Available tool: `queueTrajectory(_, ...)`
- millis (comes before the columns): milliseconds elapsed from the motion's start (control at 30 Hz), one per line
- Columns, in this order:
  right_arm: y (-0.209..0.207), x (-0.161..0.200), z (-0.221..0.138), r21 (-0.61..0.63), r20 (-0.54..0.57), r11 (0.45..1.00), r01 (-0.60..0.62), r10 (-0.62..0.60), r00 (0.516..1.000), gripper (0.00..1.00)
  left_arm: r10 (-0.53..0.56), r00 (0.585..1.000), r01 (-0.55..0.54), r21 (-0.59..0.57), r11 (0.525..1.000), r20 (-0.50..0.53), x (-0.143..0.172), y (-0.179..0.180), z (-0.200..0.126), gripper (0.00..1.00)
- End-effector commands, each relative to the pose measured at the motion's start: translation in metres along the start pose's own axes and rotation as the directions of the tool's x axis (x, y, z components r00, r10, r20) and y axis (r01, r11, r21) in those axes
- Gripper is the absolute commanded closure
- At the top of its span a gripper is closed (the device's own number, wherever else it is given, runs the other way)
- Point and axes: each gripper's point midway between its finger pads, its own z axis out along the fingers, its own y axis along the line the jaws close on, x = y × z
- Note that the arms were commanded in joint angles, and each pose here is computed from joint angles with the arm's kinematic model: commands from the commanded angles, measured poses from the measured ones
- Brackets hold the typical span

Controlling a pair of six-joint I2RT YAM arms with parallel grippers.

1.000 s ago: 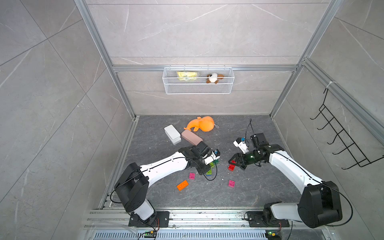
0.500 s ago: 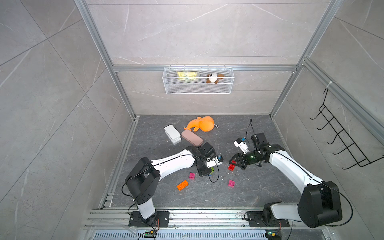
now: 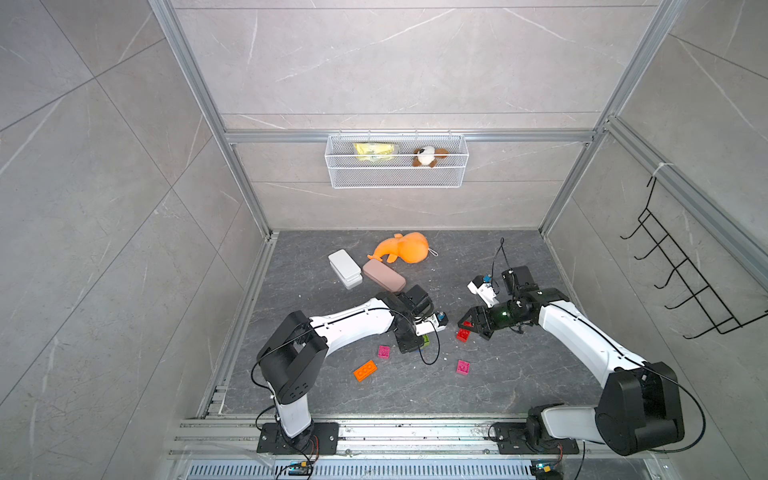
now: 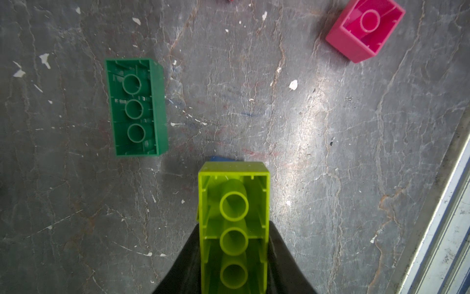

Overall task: Assemble a carrot with lego
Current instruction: Assemble the lego brick with the lego brick.

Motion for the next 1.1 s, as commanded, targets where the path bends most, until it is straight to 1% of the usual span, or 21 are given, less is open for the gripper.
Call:
queueTrajectory(0,0.003,-0.003,-0.004,-0.013,-0.005,1.0,0.008,-0.008,1.0,0.31,0.029,0.999,-0.029,-0.004,1.0,0.037,-0.013,0.003,-0.003,0.87)
queueTrajectory(300,0.004,-0.001,-0.003,-0.019,-0.012,1.0,0.003,-0.004,1.0,0.31,0.043,0.999,-0.042,-0.021,0.999,0.029,-0.011,0.009,0.003,0.87)
queueTrajectory(867,0.003,0.0,-0.002,-0.019,-0.02,1.0,-0.004,0.004,1.0,0.31,0.051,0.999,-0.051,0.002,0.999,0.002,-0.002,0.013,0.008,0.87)
queueTrajectory(1067,0.003,0.0,-0.001,-0.019,-0.021,1.0,-0.006,0.006,1.0,0.31,0.023,0.997,-0.021,0.026,0.999,-0.077,0.017,0.008,0.018,0.87)
